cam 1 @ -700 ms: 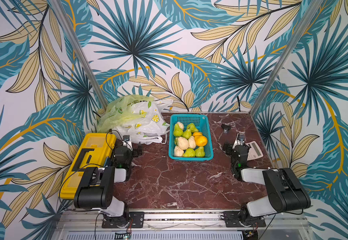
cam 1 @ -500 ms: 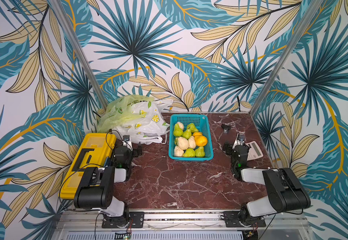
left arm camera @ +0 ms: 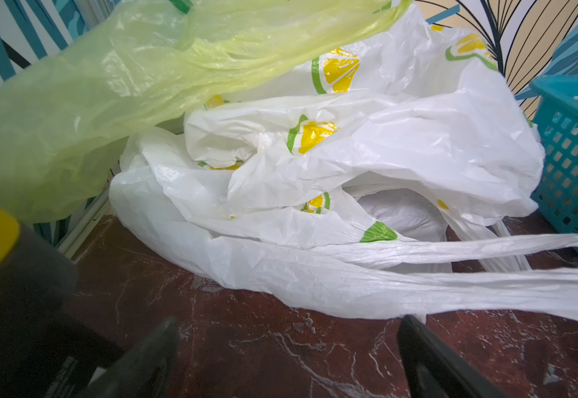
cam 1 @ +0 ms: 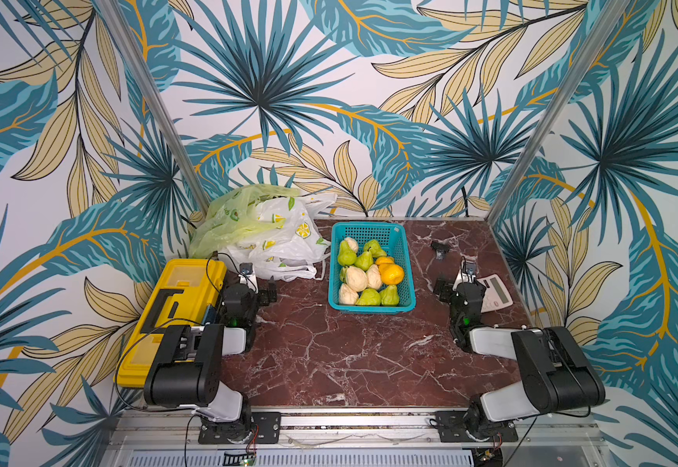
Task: Place the pears into plastic bags & tie knots
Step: Adjust the basket at the center of the board.
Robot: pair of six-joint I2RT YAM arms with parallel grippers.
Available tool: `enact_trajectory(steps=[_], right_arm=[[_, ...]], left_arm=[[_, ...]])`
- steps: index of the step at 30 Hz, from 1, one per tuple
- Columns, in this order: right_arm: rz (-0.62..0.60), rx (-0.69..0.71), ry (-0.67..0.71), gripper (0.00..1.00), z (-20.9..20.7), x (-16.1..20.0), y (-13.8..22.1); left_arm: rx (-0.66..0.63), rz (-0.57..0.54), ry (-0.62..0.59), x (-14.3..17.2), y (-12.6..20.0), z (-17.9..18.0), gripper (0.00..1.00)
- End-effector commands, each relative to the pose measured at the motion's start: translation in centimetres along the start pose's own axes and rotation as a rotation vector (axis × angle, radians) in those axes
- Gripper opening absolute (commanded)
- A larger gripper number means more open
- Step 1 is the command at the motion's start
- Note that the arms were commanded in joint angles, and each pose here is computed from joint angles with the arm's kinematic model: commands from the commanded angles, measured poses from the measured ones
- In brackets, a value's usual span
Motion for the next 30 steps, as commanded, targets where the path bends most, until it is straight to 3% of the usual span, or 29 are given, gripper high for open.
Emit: enact_trajectory(steps=[1,5,9,16,19,23,25,27,30], right_arm=[[0.014,0.003,0.006,0.99,0.0,0.5,0.0],[0.019,-0.030,0.003,0.99,-0.1,0.5,-0.1],[0.008,-0.090,0.059,0.99,0.3,-1.5,0.8],[0.368,0.014,-0.140,0.99,-2.9,-4.1,4.0],[0.478,-0.061,-0.216,0.99,-2.5,-5.2,5.2],[0.470,-0.401,-0.338,0.98,0.3,-8.1,6.0],[0.461,-0.419,-0.360,0.96,0.1,-9.8,6.5],[0.468,-0.438,-0.358,0.96,0.0,-11.4,6.6],[0.560,-0.466,-0.328,0.96,0.9,-11.9,5.7]], left_arm=[[0.007,-0.029,-0.005,-0.8,-0.4,-0.3,0.99],[0.014,-0.035,-0.008,-1.0,-0.1,-0.4,0.99],[-0.020,-0.134,-0.017,-2.9,2.2,-1.0,0.99],[-0.096,-0.163,0.103,-4.9,5.9,-0.8,0.99],[-0.109,-0.167,0.150,-6.5,6.7,-1.4,0.99],[-0.095,-0.058,0.292,-8.4,6.7,-2.6,0.99],[-0.010,0.011,0.334,-9.4,6.5,-4.2,0.99],[0.044,0.059,0.452,-10.2,6.6,-5.0,0.99],[0.138,0.083,0.482,-11.4,6.7,-5.9,0.99]])
Point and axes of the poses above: each gripper's point midway between its finger pads, its own y axis back along the fingers, its own z axis along the line the jaws close on, x = y × z, the point moved 6 cm from there along y, back along the fingers, and after that the axes turned 15 degrees about y, right-handed, at the moved point
